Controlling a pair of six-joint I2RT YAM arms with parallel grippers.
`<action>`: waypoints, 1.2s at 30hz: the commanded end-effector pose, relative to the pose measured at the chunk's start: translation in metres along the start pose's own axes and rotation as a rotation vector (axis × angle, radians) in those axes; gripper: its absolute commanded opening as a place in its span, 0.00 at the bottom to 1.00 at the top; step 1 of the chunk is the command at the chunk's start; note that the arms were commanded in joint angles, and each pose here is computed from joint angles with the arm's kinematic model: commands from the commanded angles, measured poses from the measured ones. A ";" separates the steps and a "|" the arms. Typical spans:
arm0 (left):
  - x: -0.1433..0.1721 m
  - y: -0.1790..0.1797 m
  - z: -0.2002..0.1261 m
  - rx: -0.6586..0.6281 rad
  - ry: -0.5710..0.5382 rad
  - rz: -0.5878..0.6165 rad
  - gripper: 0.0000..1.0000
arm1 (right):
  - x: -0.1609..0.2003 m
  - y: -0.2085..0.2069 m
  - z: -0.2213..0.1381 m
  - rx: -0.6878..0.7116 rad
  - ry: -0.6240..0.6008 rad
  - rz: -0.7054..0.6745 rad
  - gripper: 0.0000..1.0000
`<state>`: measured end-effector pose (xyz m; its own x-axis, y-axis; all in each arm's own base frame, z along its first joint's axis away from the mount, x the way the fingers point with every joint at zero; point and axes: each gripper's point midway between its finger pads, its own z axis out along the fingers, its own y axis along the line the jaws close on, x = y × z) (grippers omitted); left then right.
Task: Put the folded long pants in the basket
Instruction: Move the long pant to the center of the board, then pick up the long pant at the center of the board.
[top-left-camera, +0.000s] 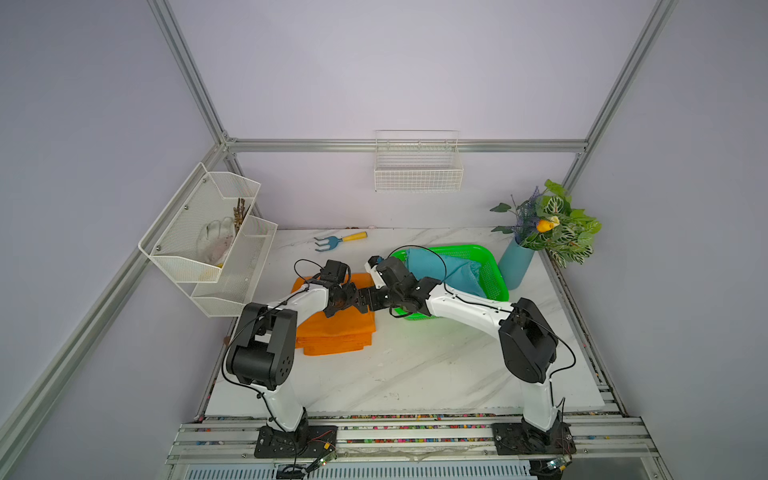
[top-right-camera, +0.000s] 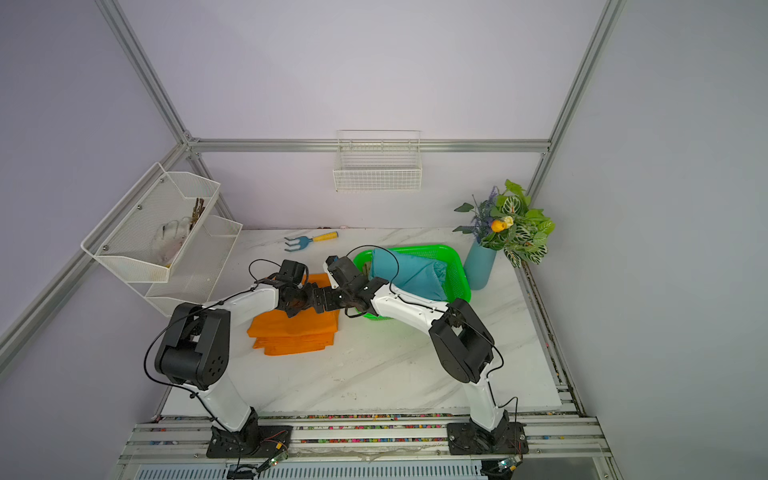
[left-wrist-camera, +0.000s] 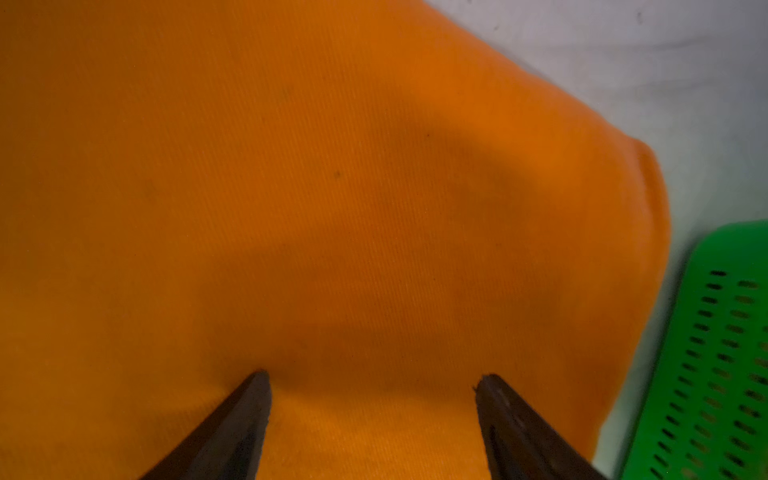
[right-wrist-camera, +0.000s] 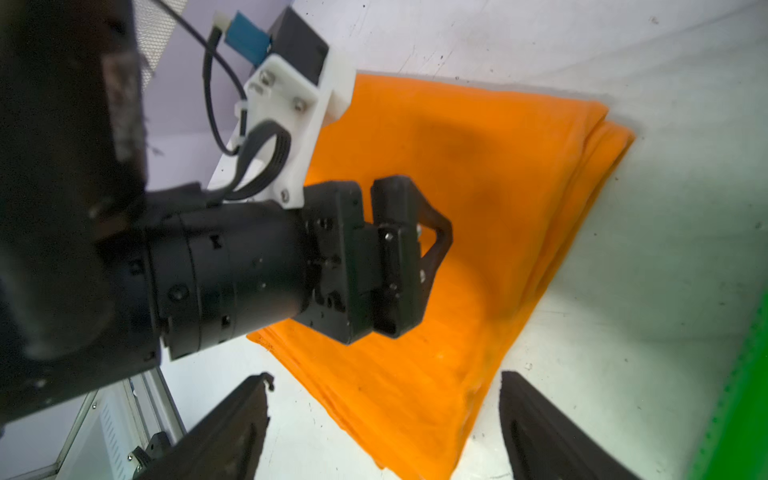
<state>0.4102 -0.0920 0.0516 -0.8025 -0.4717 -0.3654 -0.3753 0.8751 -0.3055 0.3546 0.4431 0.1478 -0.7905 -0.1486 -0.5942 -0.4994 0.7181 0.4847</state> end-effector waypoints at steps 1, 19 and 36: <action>-0.003 -0.020 -0.009 0.089 0.051 0.033 0.84 | -0.002 -0.004 0.006 0.036 0.010 0.025 0.88; -0.044 0.087 -0.078 -0.014 -0.087 -0.038 0.89 | 0.025 -0.071 0.069 0.324 0.155 0.173 0.85; -0.024 0.114 -0.065 -0.049 -0.027 -0.067 0.91 | 0.064 -0.073 0.117 0.223 0.271 0.213 0.78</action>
<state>0.3547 0.0233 0.0773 -0.7583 -0.5477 -0.3536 -0.4748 0.8357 -0.2760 0.3967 0.4588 0.0424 -0.9189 -0.0931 -0.3833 -0.2552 0.8813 0.3978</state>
